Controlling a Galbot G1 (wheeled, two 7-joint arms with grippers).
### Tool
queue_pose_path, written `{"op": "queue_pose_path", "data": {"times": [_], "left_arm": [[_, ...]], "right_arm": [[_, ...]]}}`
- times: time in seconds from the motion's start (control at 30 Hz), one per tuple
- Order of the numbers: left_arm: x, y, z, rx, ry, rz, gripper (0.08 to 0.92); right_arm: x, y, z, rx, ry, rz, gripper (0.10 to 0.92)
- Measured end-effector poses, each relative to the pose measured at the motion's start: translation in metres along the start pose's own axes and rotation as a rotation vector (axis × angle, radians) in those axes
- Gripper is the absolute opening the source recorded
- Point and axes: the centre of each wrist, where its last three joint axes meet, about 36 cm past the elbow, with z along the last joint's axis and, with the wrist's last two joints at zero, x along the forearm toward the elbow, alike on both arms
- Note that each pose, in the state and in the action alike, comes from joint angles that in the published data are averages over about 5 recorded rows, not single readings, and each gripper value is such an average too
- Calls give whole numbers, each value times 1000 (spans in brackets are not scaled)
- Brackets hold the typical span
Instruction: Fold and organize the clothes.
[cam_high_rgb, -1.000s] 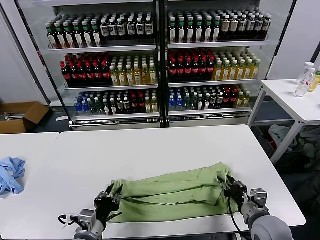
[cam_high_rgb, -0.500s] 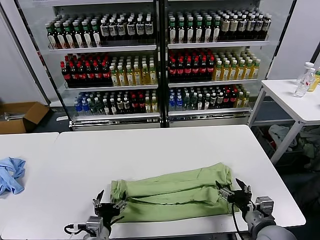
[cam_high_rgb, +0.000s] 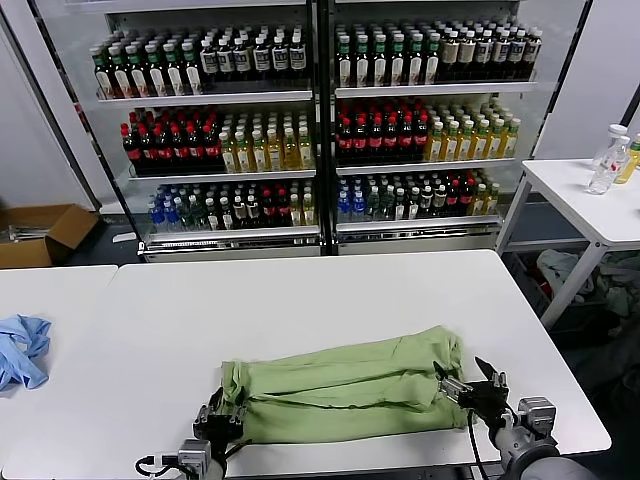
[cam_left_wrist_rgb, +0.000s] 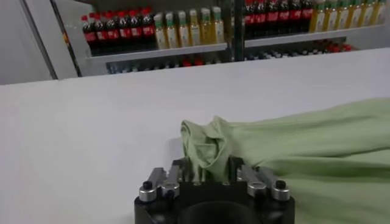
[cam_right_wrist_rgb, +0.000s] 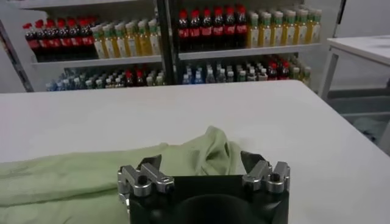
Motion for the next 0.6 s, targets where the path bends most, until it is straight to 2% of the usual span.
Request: {"op": "queue_pose_path", "data": {"times": [0.2,0.3,0.47,0.6], "left_arm": [[0,17,-3,15,-22,-26,147],[1,33,-8,29,-39,-59,102],[8,70,-24,60,-80,-136,97],[17,102,-45,90,-133,-194,97]], "right_arm": [[3,-1,-7,15,-25,1,823],[3,-1,-9,27,-38,1,823],[1,-1,-10,53,-63,-1,823],[-3,-1,-10,68,-77,-2,823]]}}
